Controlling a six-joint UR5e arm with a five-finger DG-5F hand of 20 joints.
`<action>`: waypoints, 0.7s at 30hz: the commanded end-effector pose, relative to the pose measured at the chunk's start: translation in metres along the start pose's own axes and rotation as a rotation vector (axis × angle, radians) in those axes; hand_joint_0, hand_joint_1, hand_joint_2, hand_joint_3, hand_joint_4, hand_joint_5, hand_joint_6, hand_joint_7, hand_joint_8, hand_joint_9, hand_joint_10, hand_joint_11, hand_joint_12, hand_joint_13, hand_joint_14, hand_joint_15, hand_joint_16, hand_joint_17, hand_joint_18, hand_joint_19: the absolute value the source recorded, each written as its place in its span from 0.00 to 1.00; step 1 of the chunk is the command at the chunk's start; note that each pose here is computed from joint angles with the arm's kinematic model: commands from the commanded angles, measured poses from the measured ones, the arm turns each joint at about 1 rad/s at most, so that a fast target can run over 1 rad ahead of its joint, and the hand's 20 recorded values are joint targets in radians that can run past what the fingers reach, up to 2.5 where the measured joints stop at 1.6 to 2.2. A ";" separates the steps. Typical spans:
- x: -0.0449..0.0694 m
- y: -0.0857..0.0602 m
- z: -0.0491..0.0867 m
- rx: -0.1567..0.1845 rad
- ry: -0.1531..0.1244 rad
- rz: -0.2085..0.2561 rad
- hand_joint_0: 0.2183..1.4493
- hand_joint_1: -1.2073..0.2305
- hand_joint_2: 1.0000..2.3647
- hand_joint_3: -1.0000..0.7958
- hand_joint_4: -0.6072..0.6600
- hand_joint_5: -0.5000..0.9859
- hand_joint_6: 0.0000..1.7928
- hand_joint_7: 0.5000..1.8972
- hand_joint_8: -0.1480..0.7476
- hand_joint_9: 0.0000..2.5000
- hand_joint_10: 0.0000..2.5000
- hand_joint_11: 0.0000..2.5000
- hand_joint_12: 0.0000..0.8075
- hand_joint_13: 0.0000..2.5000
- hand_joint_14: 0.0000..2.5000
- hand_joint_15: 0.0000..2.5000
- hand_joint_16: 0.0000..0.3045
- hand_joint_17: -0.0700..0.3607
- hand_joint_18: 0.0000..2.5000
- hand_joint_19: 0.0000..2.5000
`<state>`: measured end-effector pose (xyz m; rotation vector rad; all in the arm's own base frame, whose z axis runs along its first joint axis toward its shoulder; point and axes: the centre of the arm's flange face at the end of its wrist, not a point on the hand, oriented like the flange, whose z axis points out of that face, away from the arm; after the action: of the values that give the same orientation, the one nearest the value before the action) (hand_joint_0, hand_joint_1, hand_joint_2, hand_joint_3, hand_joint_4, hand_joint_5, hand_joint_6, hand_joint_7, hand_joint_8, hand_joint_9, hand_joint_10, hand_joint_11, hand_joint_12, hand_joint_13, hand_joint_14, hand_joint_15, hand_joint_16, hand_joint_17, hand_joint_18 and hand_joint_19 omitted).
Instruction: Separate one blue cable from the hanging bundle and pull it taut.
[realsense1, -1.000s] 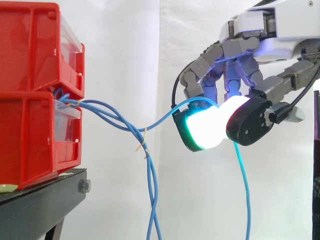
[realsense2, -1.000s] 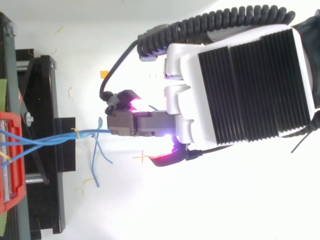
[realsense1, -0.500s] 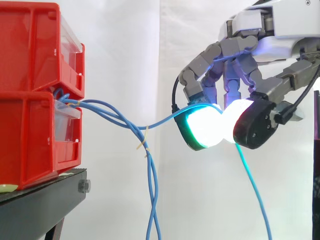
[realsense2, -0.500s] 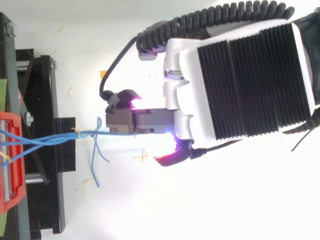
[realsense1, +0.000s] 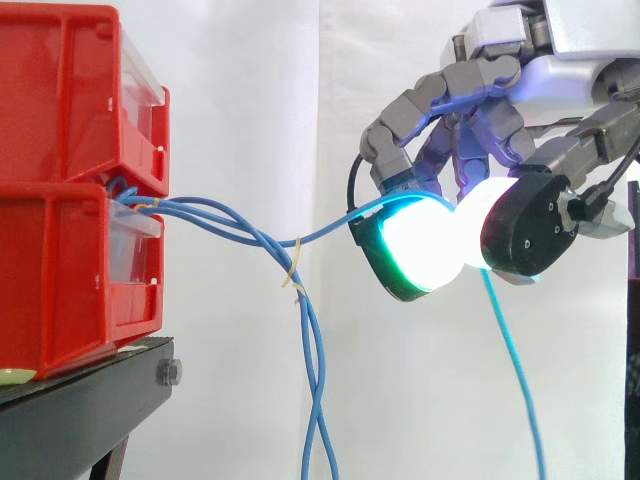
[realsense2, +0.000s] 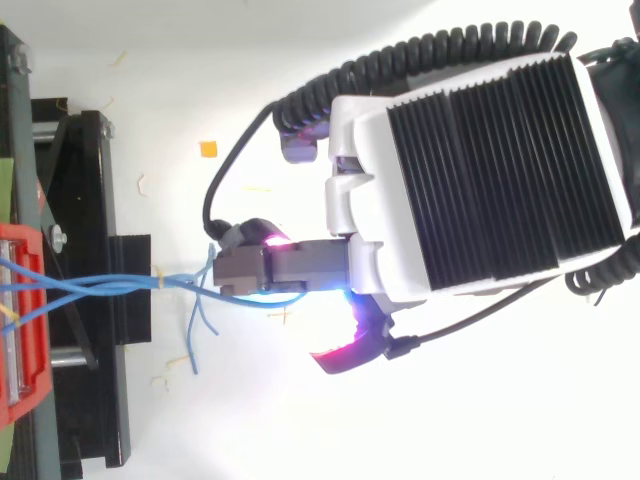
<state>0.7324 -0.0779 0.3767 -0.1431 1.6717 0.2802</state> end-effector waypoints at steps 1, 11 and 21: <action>0.000 0.000 0.000 0.003 0.002 0.046 0.42 0.35 0.01 0.43 0.62 0.43 0.28 0.57 0.28 0.83 0.01 0.27 0.32 0.58 0.01 0.30 0.14 0.39 0.32 0.28; 0.004 -0.001 -0.004 0.051 0.036 0.377 0.43 0.35 0.01 0.43 0.62 0.42 0.28 0.58 0.28 0.81 0.01 0.26 0.32 0.57 0.01 0.30 0.14 0.38 0.31 0.29; 0.020 -0.001 -0.007 0.070 0.068 0.635 0.42 0.35 0.01 0.43 0.62 0.42 0.28 0.57 0.28 0.82 0.01 0.27 0.32 0.57 0.01 0.30 0.14 0.38 0.31 0.29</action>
<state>0.7254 -0.0801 0.3645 0.3282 1.7516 0.6097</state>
